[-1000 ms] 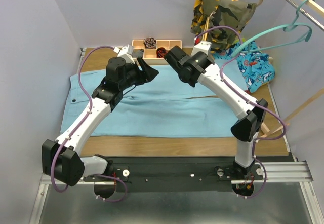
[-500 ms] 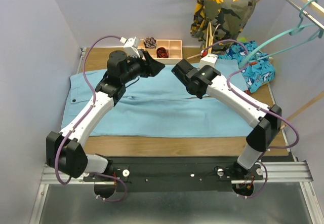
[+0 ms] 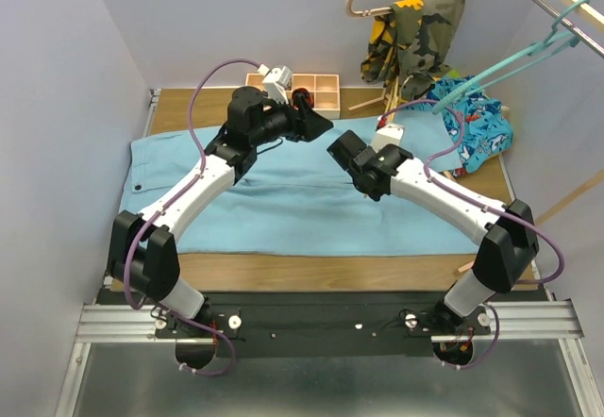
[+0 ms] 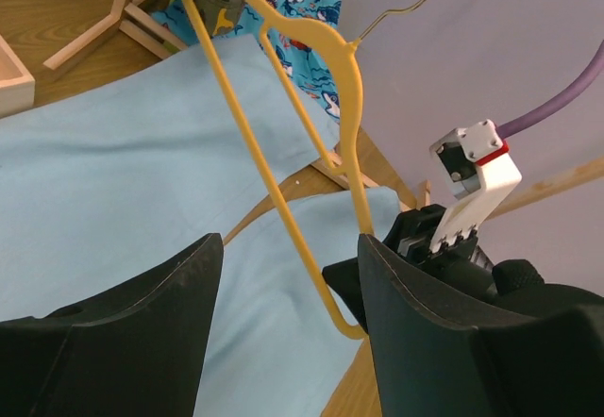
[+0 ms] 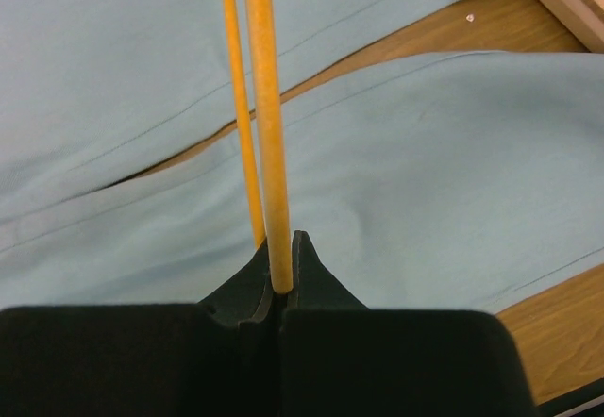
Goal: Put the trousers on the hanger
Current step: Place the hanger at the clothesline.
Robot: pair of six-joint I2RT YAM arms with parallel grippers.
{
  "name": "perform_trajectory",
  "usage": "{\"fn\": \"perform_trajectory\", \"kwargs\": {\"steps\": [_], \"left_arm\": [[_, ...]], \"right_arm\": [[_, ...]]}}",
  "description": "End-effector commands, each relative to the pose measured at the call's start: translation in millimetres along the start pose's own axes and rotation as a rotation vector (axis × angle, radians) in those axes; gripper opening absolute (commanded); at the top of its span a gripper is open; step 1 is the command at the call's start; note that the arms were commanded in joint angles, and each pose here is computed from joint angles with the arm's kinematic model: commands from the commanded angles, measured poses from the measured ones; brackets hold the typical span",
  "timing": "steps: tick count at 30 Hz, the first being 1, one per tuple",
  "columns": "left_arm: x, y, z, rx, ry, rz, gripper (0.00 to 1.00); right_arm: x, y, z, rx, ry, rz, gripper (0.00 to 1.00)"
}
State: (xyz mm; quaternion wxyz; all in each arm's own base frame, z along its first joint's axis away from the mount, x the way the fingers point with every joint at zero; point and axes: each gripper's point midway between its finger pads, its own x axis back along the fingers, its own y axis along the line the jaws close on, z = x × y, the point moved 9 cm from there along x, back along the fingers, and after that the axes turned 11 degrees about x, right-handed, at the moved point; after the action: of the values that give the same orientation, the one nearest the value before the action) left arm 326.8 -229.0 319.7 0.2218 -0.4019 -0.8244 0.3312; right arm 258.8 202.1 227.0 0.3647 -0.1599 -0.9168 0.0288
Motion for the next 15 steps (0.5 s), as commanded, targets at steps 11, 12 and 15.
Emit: {"fn": "perform_trajectory", "kwargs": {"steps": [11, 12, 15], "left_arm": [[-46.8, -15.5, -0.6, -0.004, 0.056, 0.102, 0.71], [-50.8, -20.2, -3.5, -0.010, 0.055, 0.116, 0.72], [-66.6, -26.1, 5.9, -0.004, 0.098, 0.129, 0.73]], "right_arm": [[6.4, 22.0, 10.5, 0.057, -0.038, -0.153, 0.01], [4.1, 24.6, 13.2, 0.065, -0.030, -0.153, 0.01], [5.1, 28.7, 13.0, 0.077, -0.028, -0.162, 0.01]]}}
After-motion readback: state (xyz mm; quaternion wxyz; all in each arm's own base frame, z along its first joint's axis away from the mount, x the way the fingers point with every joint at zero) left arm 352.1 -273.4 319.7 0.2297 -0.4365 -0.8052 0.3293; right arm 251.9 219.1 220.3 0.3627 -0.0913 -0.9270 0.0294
